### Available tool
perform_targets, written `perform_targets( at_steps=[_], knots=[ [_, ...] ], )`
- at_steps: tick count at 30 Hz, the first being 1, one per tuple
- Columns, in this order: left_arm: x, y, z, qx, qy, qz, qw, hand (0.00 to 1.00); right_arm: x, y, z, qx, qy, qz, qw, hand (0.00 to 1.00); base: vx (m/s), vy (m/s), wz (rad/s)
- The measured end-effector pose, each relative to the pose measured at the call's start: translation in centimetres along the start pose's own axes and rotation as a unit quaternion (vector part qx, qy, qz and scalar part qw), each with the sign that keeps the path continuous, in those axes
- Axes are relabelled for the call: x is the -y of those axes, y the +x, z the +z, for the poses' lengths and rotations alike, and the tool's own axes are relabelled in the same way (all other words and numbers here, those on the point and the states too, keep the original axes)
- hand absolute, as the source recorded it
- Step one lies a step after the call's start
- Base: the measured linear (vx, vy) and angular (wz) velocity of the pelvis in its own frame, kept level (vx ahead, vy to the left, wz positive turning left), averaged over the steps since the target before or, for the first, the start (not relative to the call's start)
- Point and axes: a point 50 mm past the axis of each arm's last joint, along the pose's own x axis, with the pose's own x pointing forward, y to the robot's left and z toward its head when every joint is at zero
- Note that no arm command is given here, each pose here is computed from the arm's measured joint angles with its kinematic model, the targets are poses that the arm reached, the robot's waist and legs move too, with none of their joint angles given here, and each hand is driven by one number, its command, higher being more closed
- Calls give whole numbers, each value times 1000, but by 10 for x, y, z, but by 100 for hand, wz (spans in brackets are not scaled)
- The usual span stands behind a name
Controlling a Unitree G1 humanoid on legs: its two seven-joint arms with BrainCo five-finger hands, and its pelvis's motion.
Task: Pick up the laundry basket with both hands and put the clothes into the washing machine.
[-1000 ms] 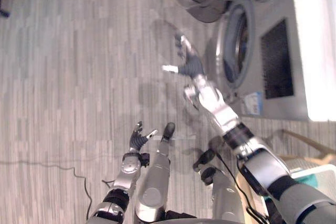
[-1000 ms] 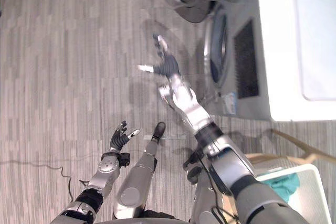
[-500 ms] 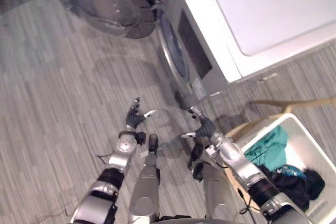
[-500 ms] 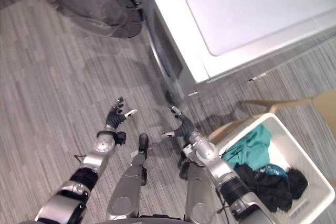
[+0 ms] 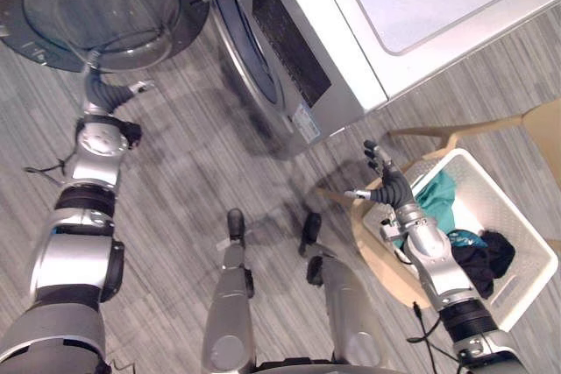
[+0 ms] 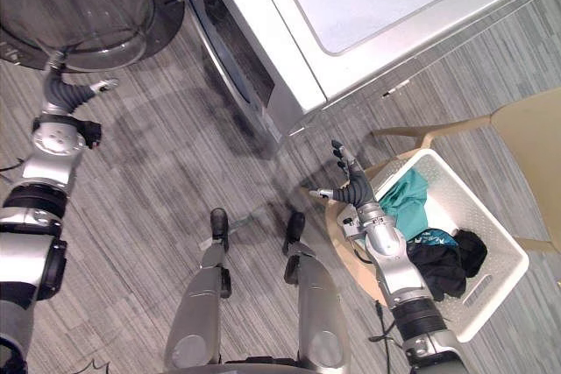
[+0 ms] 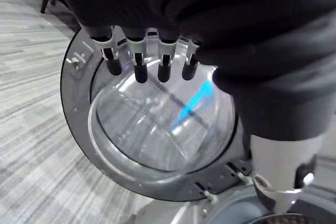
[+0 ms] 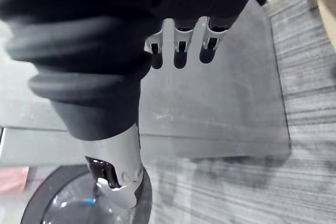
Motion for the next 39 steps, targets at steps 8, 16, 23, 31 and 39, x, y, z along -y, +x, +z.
perform_targets(
  at_steps=[8,16,23,31,39],
  knots=[
    [-28,12,26,8,-114,71,991,0,9,-26,32,76,66,-66,993,0,9,19,-26],
    [-51,13,39,24,-166,154,974,0,13,-46,37,86,88,-95,988,0,20,-15,-33],
    [-81,13,27,-8,-207,211,955,0,11,-46,39,95,96,-98,986,0,64,-49,-23],
    [-20,-25,-28,-43,-133,129,982,0,9,-40,40,98,95,-101,985,0,48,-29,-10],
    [57,-192,-162,-224,-87,-46,970,0,1,-20,25,69,-7,-73,995,0,126,-3,-59]
  ],
)
